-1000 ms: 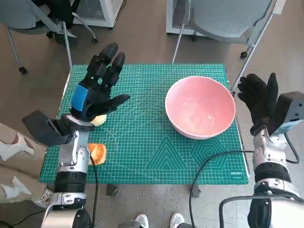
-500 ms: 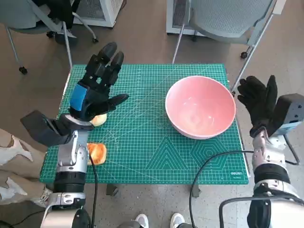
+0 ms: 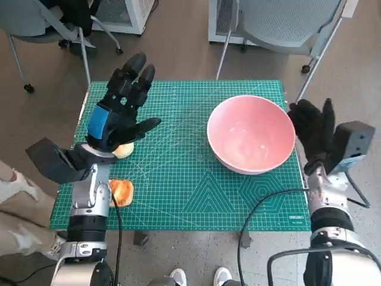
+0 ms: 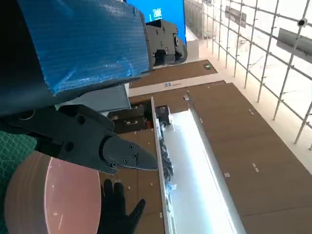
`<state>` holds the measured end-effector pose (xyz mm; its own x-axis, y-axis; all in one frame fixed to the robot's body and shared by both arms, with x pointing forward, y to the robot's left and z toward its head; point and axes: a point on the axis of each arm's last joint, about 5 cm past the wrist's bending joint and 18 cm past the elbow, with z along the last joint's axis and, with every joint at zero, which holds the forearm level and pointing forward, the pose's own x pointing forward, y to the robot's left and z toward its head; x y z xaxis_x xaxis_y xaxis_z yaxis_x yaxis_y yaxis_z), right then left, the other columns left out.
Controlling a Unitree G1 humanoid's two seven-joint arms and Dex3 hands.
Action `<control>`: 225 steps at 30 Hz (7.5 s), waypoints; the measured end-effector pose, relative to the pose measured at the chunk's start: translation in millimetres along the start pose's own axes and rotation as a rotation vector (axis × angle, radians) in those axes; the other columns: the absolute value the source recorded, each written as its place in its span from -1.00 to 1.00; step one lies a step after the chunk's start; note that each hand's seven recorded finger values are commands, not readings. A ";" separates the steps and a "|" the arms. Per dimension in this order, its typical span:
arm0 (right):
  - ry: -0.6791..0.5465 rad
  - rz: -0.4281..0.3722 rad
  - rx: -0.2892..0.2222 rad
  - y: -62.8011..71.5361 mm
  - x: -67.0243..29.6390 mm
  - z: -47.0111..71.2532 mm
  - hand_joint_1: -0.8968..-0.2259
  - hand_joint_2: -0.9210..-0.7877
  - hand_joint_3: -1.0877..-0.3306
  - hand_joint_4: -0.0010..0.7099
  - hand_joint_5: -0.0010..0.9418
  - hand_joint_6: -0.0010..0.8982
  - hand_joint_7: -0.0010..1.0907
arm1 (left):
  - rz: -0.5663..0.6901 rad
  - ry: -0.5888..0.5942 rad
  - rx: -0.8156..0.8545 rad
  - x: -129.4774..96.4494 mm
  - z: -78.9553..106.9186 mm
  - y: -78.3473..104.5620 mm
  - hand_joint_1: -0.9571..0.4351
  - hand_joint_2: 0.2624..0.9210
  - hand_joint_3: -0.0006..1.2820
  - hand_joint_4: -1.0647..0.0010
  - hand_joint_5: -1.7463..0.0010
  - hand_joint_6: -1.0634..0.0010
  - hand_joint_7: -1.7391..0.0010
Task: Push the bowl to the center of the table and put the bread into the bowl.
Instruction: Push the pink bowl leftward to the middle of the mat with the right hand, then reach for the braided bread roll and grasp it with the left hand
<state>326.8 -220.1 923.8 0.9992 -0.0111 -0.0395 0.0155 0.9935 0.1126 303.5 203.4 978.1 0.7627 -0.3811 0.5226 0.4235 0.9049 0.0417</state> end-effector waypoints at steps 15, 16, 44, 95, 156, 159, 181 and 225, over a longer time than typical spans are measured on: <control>0.013 0.075 -0.015 21.2 1.3 -8.4 -0.19 -1.00 -0.47 -0.79 -0.98 -0.70 -0.94 | 0.002 0.003 0.006 -0.5 0.9 1.5 -0.23 1.00 -0.84 0.91 1.00 0.91 0.62; 0.013 0.079 -0.017 22.1 1.3 -8.6 -0.20 -1.00 -0.48 -0.79 -0.98 -0.70 -0.95 | 0.002 0.004 0.007 -0.6 0.9 1.6 -0.23 1.00 -0.84 0.91 1.00 0.91 0.62; 0.006 0.184 -0.004 58.3 4.6 -13.4 -0.44 -1.00 -0.36 -0.71 -0.98 -0.67 -0.94 | 0.008 0.009 0.018 -4.5 3.7 3.2 -0.25 1.00 -0.83 0.91 1.00 0.90 0.61; -0.014 0.323 0.014 91.2 5.9 -13.8 -0.19 -1.00 -0.43 -0.78 -1.00 -0.72 -0.96 | 0.011 0.023 0.015 -9.0 2.1 3.5 -0.24 1.00 -0.84 0.90 1.00 0.92 0.60; -0.885 0.625 -0.024 88.0 -4.9 59.4 -0.39 -1.00 -0.32 -0.78 -1.00 -0.66 -0.88 | -0.057 0.258 0.599 -37.0 62.2 0.2 0.12 0.34 -0.98 1.00 1.00 0.85 0.80; -0.894 0.626 -0.026 88.1 -5.1 60.9 -0.39 -1.00 -0.32 -0.78 -1.00 -0.67 -0.88 | -0.050 0.357 0.700 -45.7 72.1 -1.3 0.18 0.31 -0.98 1.00 1.00 0.83 0.79; -0.877 0.632 -0.009 88.8 -8.2 56.6 -0.33 -1.00 -0.35 -0.76 -0.99 -0.69 -0.86 | -0.077 0.722 1.185 -80.6 144.0 -39.6 0.31 0.26 -0.92 0.95 0.99 0.68 0.89; -0.851 0.628 0.005 87.9 -8.1 51.1 -0.29 -1.00 -0.42 -0.75 -0.99 -0.74 -0.80 | -0.266 1.162 1.295 -69.1 80.5 -35.6 0.20 0.26 -0.96 0.75 1.00 0.41 0.99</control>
<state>322.0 -138.5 984.8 0.5254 0.4272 0.7358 -0.5152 0.8480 -0.1245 196.4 212.7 1009.1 0.9103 0.0664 -0.4086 0.3975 0.1361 0.9075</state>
